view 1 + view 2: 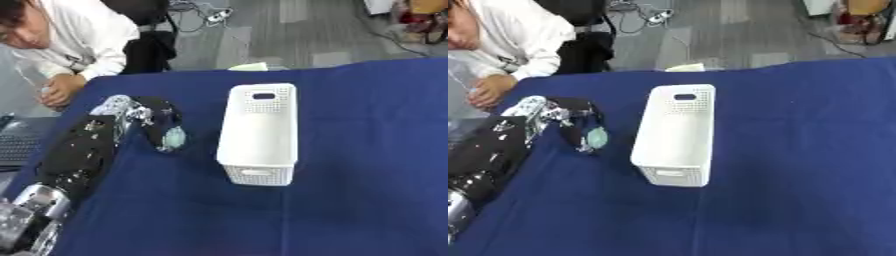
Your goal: Pick up objects on the table and place them in the box.
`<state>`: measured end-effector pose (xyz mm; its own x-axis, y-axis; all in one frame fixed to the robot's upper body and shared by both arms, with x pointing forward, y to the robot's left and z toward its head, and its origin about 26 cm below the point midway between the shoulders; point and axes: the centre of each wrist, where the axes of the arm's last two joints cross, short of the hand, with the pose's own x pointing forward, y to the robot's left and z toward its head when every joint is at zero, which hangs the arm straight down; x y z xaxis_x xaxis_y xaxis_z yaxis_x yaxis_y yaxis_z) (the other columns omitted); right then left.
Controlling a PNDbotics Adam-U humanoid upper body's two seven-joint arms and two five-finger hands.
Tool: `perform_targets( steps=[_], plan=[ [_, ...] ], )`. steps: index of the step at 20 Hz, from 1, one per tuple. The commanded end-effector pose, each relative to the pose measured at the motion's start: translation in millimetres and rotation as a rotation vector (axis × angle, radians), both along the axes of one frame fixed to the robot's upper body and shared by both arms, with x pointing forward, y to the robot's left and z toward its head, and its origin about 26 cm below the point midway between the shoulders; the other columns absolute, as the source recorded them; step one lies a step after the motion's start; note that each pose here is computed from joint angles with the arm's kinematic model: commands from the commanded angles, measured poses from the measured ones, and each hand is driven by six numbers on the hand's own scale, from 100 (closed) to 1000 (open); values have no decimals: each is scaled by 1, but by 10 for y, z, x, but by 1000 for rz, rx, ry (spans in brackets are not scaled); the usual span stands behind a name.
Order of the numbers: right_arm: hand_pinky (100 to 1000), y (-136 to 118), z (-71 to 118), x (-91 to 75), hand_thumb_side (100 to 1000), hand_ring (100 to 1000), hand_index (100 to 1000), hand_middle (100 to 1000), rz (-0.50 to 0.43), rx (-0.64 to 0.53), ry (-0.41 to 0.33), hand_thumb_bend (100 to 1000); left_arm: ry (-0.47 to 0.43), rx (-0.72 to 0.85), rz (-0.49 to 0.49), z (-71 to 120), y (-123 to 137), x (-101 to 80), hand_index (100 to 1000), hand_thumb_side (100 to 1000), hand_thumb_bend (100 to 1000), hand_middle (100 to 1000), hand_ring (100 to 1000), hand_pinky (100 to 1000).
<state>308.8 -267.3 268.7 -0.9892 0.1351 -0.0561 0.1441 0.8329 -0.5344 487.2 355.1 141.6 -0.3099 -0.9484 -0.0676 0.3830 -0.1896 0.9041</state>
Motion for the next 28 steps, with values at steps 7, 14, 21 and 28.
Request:
perform_targets(
  steps=[7,14,21,28],
  plan=[
    [100,21,100,-28,964,176,487,283,12,-4,-36,100,-70,-32,35,111,44,18,656,322,591,593,404,195],
    [100,20,104,-28,964,177,487,283,12,-3,-38,100,-72,-54,59,68,52,13,556,425,331,486,289,100],
    [100,19,106,-29,964,177,487,283,10,-3,-39,100,-91,-87,78,52,50,14,431,610,100,308,100,100],
    [100,14,106,-30,965,177,487,283,7,-4,-39,100,-112,-104,77,77,41,21,365,540,100,201,100,100]
  ],
)
